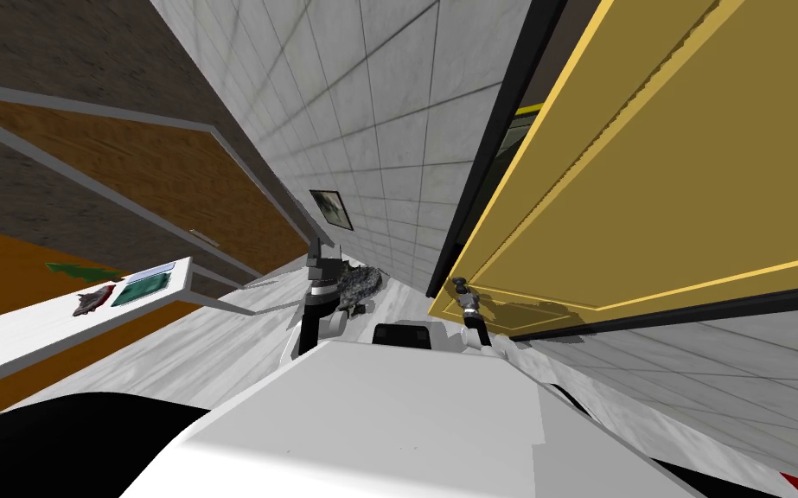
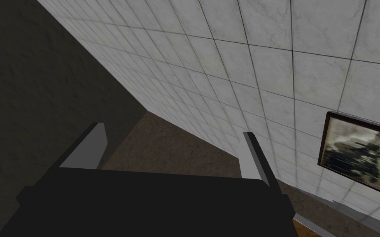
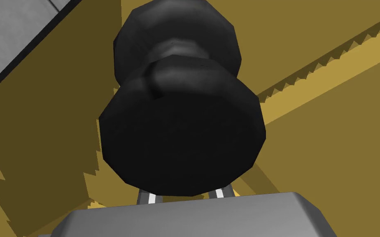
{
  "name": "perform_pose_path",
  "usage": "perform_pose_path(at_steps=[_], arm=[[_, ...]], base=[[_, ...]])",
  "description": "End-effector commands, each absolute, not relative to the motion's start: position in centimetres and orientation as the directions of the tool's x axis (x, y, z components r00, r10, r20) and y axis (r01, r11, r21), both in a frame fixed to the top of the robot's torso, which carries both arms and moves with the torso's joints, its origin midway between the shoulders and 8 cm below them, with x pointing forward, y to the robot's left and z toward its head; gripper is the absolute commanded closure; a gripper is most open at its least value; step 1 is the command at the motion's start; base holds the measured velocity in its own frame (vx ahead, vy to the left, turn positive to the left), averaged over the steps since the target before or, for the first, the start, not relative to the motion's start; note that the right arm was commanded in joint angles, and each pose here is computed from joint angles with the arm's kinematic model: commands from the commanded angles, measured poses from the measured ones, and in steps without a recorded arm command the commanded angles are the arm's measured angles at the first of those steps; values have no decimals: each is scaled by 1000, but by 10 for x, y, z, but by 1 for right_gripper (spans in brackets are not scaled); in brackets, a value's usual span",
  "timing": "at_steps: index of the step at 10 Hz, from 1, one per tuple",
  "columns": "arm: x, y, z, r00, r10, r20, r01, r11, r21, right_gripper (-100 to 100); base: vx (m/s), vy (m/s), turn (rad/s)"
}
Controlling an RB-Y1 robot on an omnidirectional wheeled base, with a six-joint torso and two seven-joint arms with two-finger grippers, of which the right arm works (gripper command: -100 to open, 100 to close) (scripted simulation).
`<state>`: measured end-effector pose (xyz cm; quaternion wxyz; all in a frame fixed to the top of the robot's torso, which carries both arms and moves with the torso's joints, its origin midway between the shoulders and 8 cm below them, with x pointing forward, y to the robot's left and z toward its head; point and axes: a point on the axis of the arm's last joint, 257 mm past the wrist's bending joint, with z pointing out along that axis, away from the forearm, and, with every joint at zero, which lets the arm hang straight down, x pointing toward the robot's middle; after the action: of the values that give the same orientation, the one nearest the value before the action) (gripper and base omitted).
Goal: Pull the door open
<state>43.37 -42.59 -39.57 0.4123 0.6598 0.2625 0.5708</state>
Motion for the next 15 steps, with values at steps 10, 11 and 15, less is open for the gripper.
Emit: perform_pose_path(at_steps=[10, 11, 15], arm=[[441, -413, -393, 167, 700, 695, -163, -675, 719, 100], [442, -413, -392, 164, 700, 695, -165, -675, 719, 100], [436, -416, -401, 187, 699, 690, -152, -673, 724, 100]], base=[[-24, -7, 28], [-1, -1, -15], [-1, 2, 3]])
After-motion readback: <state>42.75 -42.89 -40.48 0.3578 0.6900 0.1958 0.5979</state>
